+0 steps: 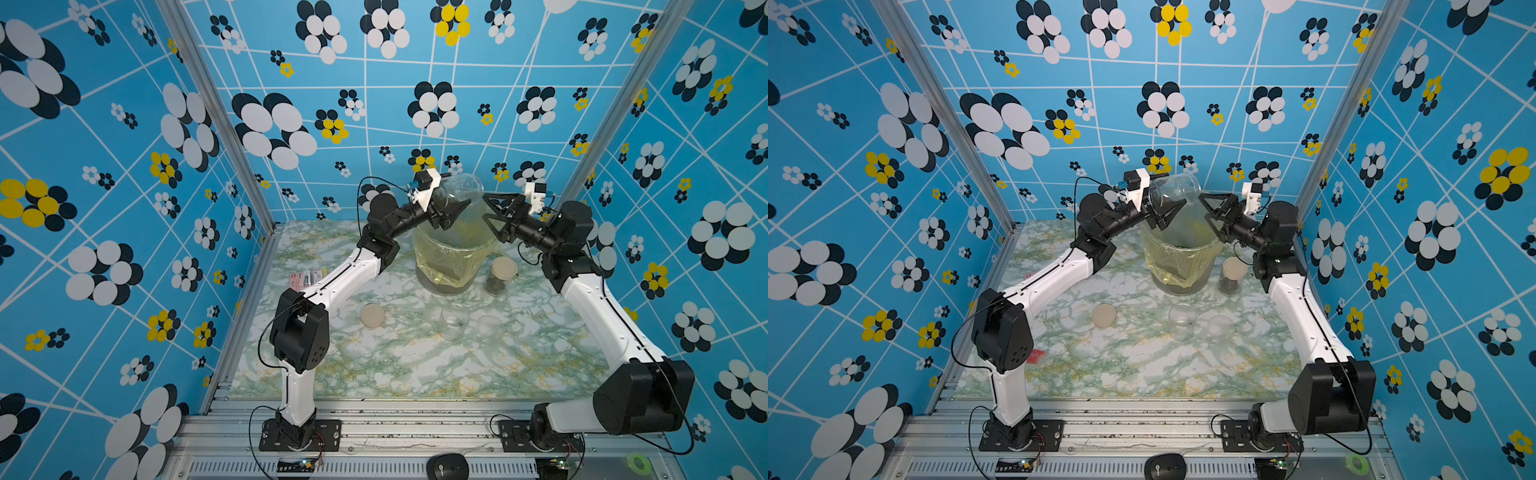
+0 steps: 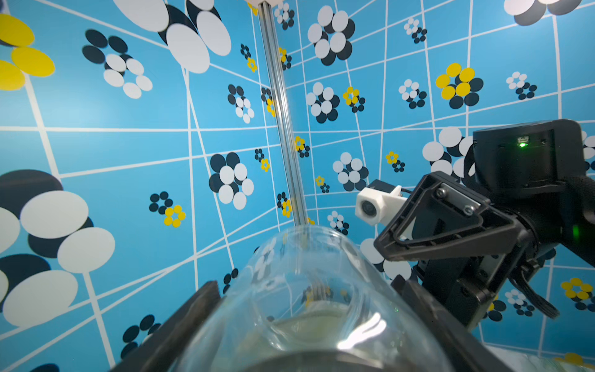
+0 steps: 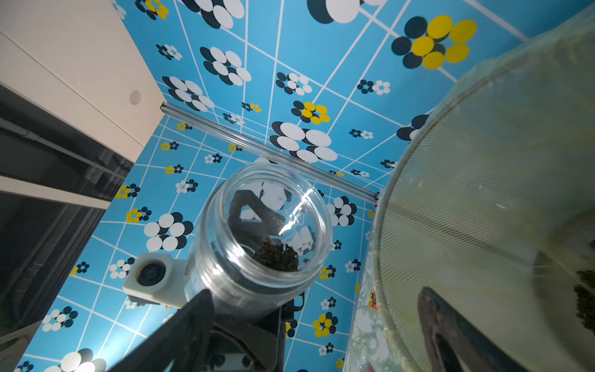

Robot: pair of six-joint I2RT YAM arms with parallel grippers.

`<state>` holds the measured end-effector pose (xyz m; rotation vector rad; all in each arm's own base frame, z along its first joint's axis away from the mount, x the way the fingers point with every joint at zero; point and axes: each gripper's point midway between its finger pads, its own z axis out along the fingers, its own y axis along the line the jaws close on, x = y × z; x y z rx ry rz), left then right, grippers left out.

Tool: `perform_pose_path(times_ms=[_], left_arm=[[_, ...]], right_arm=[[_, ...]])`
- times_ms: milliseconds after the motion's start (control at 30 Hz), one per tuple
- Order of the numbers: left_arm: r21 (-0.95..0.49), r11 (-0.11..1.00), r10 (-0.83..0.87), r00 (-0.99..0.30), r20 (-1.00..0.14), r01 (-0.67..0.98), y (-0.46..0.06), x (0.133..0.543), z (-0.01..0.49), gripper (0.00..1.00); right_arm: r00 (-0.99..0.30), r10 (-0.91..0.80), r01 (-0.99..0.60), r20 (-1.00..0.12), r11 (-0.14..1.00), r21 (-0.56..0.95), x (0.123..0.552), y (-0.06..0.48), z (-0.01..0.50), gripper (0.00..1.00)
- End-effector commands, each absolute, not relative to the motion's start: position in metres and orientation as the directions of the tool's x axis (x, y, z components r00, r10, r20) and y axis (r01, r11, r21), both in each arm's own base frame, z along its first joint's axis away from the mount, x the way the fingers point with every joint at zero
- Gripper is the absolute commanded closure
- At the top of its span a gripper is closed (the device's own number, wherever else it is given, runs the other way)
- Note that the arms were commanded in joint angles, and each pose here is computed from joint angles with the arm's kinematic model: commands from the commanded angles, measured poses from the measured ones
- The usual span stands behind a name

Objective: Empty moldy tea leaves from jars
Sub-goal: Move the trash bin to the center of the board.

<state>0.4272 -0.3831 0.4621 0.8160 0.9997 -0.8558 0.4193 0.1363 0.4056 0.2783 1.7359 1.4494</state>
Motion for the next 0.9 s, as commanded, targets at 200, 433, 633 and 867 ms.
perform_pose_path(times_ms=[200, 433, 633, 867], left_arm=[[0.175, 0.448, 0.036, 0.178, -0.983, 0.877, -0.370, 0.413, 0.471, 0.72], [0.165, 0.494, 0.276, 0.026, -0.961, 0.854, -0.376, 0.430, 0.431, 0.72], [0.163, 0.544, 0.382, -0.070, -0.921, 0.823, -0.374, 0.442, 0.404, 0.71], [0.173, 0.585, 0.385, -0.083, -0.919, 0.792, -0.379, 0.452, 0.397, 0.72]], right_arm=[[-0.466, 0.611, -0.309, -0.640, 0.565, 0.765, 0.382, 0.104, 0.398, 0.01], [-0.457, 0.608, -0.282, -0.649, 0.593, 0.754, 0.372, 0.099, 0.385, 0.01], [-0.461, 0.605, -0.278, -0.649, 0.596, 0.754, 0.367, 0.099, 0.378, 0.01], [-0.475, 0.594, -0.265, -0.649, 0.607, 0.749, 0.365, 0.099, 0.369, 0.01]])
